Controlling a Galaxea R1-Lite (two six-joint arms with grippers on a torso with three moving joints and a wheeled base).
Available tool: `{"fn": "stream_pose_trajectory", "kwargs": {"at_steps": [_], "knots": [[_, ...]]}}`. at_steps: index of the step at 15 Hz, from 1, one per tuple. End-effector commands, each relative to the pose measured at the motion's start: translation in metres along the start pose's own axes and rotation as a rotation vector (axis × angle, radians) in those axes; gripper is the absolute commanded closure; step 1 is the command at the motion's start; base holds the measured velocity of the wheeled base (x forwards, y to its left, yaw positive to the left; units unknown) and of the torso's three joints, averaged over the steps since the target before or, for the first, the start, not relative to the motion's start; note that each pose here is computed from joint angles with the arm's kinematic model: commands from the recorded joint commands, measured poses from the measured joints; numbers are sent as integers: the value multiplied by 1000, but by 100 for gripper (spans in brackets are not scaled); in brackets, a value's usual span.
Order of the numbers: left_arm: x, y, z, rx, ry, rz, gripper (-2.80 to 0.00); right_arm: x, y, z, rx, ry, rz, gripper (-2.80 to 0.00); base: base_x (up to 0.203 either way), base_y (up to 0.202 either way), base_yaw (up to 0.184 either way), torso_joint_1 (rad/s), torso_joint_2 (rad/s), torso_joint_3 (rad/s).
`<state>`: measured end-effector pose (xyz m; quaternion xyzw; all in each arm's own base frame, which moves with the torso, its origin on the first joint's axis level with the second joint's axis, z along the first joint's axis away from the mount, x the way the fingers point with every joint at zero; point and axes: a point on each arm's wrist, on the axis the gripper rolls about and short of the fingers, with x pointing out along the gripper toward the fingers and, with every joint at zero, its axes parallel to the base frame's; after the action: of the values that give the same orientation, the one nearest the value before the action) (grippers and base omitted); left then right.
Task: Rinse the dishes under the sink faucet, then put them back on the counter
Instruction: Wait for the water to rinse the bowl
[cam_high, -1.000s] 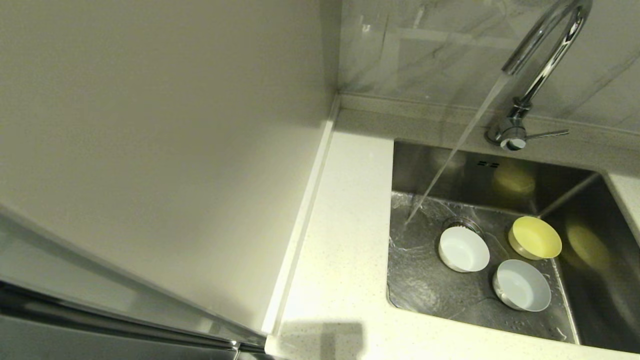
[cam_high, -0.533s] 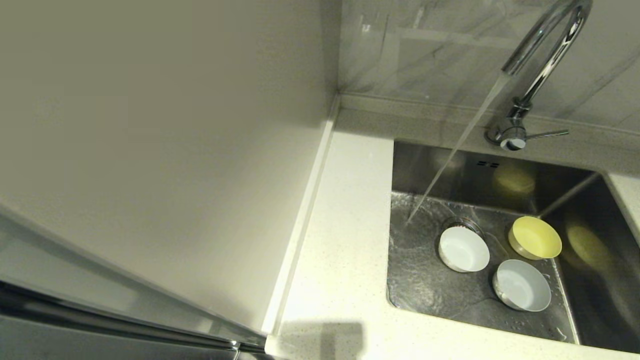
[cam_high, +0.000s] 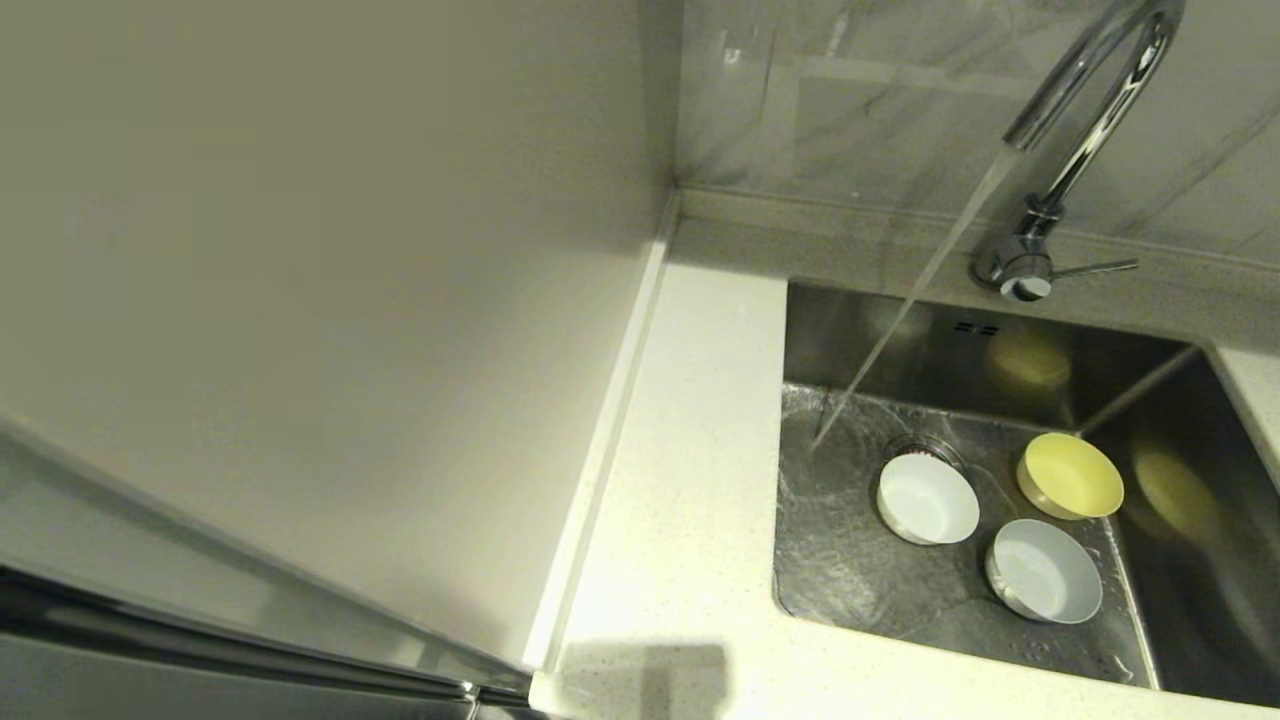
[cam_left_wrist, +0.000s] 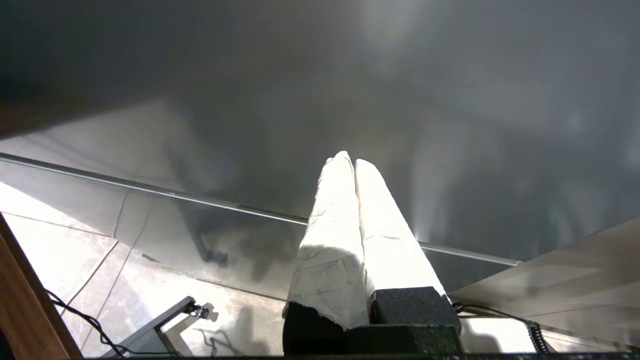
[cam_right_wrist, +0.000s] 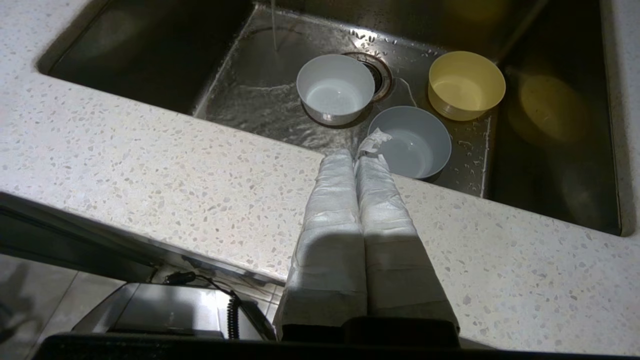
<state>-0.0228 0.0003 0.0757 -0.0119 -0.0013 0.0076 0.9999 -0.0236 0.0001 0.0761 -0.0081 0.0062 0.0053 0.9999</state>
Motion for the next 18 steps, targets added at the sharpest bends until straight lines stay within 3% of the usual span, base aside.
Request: {"fn": "stream_pose_trajectory", "kwargs": {"at_steps": [1, 18], "knots": [[0, 0, 0, -1, -4, 1, 0, 0, 0, 0, 3, 1, 1, 0, 0, 0, 0, 0, 0, 0], [0, 0, 0, -1, -4, -2, 0, 0, 0, 0, 2, 0, 0, 0, 0, 0, 0, 0, 0, 0]]}}
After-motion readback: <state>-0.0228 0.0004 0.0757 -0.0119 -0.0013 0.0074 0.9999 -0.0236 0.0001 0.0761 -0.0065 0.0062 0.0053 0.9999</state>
